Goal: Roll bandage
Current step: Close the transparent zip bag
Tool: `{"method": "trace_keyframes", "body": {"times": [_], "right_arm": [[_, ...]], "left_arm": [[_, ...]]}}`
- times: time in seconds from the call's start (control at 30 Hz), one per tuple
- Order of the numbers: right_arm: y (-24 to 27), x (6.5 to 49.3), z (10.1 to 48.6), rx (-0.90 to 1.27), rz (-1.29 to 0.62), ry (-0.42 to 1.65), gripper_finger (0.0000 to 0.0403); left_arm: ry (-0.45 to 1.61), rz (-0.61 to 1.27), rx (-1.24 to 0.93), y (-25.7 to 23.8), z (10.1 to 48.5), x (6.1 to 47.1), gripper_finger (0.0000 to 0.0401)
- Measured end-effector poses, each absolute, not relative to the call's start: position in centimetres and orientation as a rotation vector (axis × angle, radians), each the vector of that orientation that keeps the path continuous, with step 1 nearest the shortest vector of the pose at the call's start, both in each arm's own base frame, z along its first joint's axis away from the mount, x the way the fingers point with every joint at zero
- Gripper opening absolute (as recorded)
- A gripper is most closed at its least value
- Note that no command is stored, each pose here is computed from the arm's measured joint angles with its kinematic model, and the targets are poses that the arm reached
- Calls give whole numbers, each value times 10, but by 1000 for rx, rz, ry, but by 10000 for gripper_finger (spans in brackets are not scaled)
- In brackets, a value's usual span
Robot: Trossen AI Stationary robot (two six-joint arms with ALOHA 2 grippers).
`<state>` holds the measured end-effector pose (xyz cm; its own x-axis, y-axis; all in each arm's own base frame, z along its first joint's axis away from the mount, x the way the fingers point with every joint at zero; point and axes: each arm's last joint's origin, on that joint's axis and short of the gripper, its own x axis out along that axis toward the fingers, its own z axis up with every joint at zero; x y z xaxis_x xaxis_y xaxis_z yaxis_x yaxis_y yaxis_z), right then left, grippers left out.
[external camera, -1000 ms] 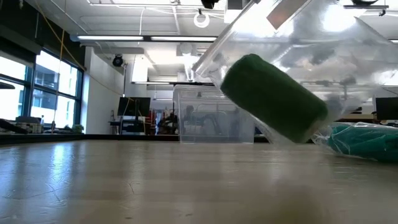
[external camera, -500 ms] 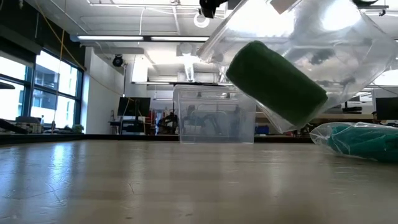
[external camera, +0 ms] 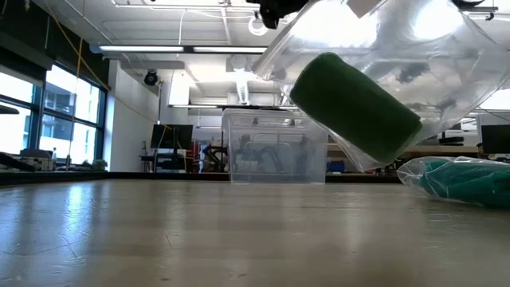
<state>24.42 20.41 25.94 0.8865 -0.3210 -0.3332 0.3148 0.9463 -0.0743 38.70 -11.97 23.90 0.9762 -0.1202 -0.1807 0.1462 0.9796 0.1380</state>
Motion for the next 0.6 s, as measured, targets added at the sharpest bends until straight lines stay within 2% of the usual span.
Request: {"method": "trace_keyframes", "body": {"times": [0.2,0.6], "right_arm": [[204,244,259,-17,-331,349,0],[204,244,259,-16,-331,349,0]], "left_arm": [[145,-136,129,-121,237,390,148],[180,-131,89,-120,236,389,83]]}}
